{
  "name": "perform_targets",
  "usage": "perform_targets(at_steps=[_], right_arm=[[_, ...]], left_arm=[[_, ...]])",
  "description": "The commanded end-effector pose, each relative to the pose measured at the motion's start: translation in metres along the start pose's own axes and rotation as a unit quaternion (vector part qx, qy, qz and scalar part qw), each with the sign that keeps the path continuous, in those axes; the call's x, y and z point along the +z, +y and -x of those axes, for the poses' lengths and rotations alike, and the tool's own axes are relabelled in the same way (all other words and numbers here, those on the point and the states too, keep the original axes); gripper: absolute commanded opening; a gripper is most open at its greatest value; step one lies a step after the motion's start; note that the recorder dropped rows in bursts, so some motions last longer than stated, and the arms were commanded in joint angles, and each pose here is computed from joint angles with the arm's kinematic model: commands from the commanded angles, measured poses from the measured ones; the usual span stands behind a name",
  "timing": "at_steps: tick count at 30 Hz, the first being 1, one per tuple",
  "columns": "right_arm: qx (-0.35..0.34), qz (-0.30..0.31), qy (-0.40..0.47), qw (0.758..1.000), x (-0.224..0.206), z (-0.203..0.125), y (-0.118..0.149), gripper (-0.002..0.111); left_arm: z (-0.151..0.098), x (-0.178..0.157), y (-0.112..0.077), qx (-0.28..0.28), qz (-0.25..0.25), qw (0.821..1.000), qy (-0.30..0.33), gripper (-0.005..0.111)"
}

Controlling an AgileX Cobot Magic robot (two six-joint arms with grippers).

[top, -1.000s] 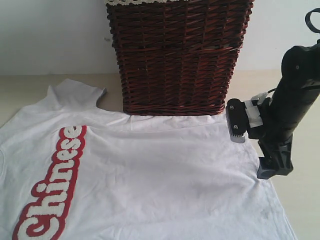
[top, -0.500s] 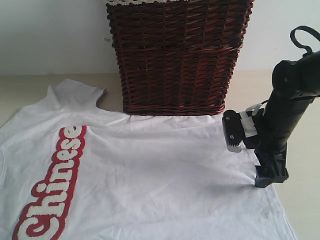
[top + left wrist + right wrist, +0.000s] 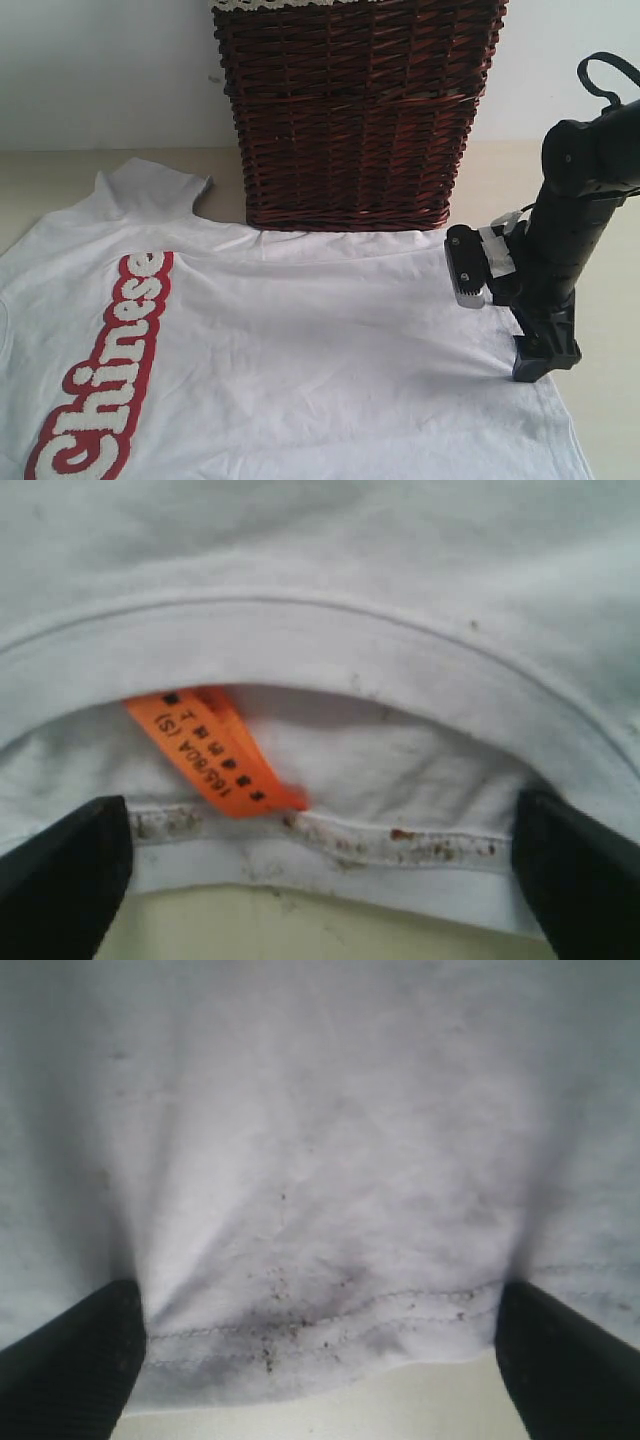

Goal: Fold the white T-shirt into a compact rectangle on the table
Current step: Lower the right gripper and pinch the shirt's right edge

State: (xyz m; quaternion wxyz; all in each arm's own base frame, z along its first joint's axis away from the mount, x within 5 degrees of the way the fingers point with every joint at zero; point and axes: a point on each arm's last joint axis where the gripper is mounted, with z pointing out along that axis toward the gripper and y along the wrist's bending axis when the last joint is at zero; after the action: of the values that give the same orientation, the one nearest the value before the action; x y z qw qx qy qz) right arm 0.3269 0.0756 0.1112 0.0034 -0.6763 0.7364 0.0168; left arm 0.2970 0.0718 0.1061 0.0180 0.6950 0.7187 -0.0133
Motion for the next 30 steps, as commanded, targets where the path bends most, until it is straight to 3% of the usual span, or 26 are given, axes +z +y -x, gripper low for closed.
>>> perform_targets(at_steps=[1,24,26,29,30], right_arm=[[-0.015,0.036,0.012,0.999,0.0106,-0.004,0.0056,0.09],[0.029,0.006,0.013,0.999,0.0108,-0.0039,0.0003,0.087],[0.023,-0.001,0.017,1.0,0.0108,-0.0047,-0.0008,0.073],[0.021,-0.001,0.019,1.0,0.0108,-0.005,-0.0009,0.032],[0.021,-0.001,0.019,1.0,0.0108,-0.005,-0.0009,0.022]], left_arm=[[-0.0005,0.0232,-0.0059,0.002,-0.021,1.0,-0.002,0.104],[-0.0005,0.0232,-0.0059,0.002,-0.021,1.0,-0.002,0.104],[-0.0005,0.0232,-0.0059,0.002,-0.021,1.0,-0.002,0.104],[-0.0005,0.0232,-0.0059,0.002,-0.021,1.0,-0.002,0.104],[-0.0005,0.0232,-0.0059,0.002,-0.021,1.0,-0.002,0.104]])
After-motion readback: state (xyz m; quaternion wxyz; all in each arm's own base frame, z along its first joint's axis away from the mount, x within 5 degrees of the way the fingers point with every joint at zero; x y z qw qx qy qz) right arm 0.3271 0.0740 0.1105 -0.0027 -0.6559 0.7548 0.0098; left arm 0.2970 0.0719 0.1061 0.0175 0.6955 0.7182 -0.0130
